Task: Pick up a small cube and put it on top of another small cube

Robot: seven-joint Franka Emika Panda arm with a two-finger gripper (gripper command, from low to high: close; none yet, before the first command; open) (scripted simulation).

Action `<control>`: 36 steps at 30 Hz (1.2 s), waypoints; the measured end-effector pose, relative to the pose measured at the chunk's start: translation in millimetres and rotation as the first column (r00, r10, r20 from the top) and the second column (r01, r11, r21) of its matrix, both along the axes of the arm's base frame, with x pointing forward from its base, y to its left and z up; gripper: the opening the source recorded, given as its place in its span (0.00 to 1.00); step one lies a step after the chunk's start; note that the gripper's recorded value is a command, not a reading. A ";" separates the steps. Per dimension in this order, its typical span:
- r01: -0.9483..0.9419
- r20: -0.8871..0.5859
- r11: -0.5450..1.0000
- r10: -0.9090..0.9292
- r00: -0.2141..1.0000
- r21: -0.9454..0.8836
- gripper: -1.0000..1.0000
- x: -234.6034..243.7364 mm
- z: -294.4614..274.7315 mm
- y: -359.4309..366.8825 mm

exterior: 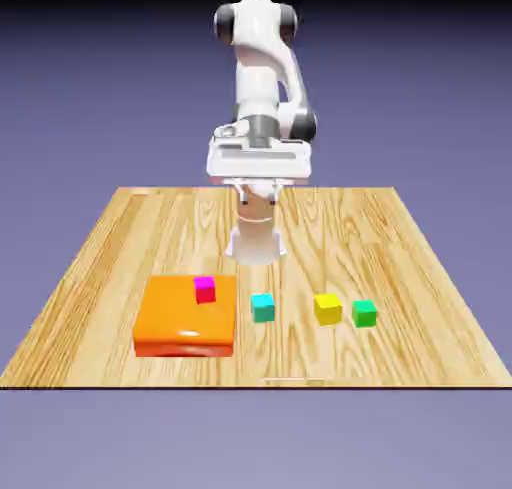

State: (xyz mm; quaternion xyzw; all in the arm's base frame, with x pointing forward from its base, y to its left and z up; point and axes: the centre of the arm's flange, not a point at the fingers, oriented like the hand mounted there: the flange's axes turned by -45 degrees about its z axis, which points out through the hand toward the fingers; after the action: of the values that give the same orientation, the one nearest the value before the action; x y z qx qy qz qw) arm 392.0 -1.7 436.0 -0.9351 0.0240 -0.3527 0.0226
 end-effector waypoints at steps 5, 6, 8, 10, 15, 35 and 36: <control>0.362 -0.363 0.898 -0.260 0.895 0.251 0.50 -4.2 -93.4 -18.6; 0.442 -0.437 0.856 -0.300 0.848 0.269 0.50 -8.0 -111.6 -21.2; 0.597 -0.578 0.755 -0.367 0.729 0.273 0.50 -18.1 -146.7 -25.3; 0.737 -0.700 0.634 -0.415 0.581 0.236 0.50 -31.5 -179.6 -28.5; 0.962 -0.885 0.274 -0.447 0.129 0.002 0.50 -74.9 -249.4 -35.1; 0.963 -0.888 0.271 -0.443 0.126 0.002 0.00 -74.4 -291.9 -24.4; 0.963 -0.888 0.271 -0.443 0.126 0.002 0.00 -73.9 -285.9 -26.0</control>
State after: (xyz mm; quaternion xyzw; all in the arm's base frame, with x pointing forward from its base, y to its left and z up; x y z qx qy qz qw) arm 318.2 -27.7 150.2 -0.7637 0.6187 0.1424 0.1174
